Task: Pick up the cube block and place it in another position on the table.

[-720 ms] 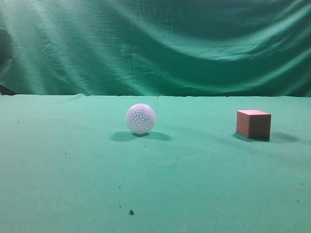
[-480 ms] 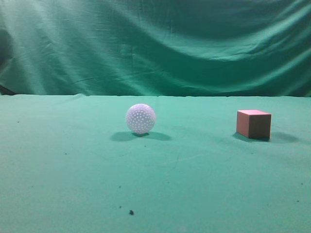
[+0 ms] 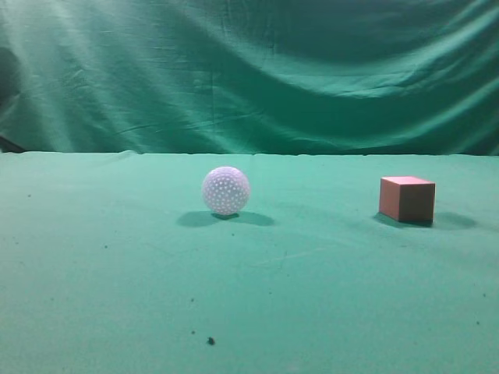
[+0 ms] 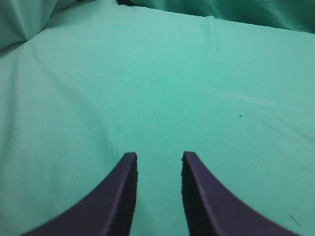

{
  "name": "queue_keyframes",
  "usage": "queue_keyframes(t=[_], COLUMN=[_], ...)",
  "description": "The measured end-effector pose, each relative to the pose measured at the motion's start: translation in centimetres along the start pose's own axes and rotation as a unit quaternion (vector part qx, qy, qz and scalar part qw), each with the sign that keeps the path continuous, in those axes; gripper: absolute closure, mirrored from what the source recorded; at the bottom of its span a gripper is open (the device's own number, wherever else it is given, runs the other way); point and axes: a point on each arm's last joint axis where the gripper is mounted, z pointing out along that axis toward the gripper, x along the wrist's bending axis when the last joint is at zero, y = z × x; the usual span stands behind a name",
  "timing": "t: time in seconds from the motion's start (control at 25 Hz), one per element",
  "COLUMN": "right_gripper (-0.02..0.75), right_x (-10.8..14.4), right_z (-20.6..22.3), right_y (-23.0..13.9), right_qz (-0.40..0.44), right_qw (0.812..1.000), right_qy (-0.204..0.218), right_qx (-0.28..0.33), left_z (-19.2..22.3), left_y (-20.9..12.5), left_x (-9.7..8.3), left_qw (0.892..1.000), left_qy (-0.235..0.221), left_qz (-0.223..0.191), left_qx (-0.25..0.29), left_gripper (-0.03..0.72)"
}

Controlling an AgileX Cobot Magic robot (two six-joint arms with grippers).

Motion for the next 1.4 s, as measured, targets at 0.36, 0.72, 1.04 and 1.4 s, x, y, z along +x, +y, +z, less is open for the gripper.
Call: queue_keyframes(t=[0.36, 0.72, 1.04, 1.4], right_gripper=[0.738, 0.738, 0.738, 0.738], right_x=[0.4, 0.7, 1.7, 2.0], right_z=[-0.2, -4.0, -2.7, 2.9], right_y=[2.0, 8.5, 13.1, 9.5], right_qz=[0.032, 0.028, 0.003, 0.039], right_qw=[0.993, 0.919, 0.984, 0.991], right_qy=[0.027, 0.043, 0.040, 0.036], right_qx=[-0.113, -0.390, -0.176, 0.124], left_z=[0.0, 0.0, 0.0, 0.0], left_y=[0.0, 0.0, 0.0, 0.0], left_x=[0.0, 0.0, 0.0, 0.0], left_qw=[1.000, 1.000, 1.000, 1.000], left_qy=[0.000, 0.000, 0.000, 0.000], left_qz=[0.000, 0.000, 0.000, 0.000], left_qx=[0.000, 0.000, 0.000, 0.000], left_gripper=[0.426, 0.426, 0.426, 0.426])
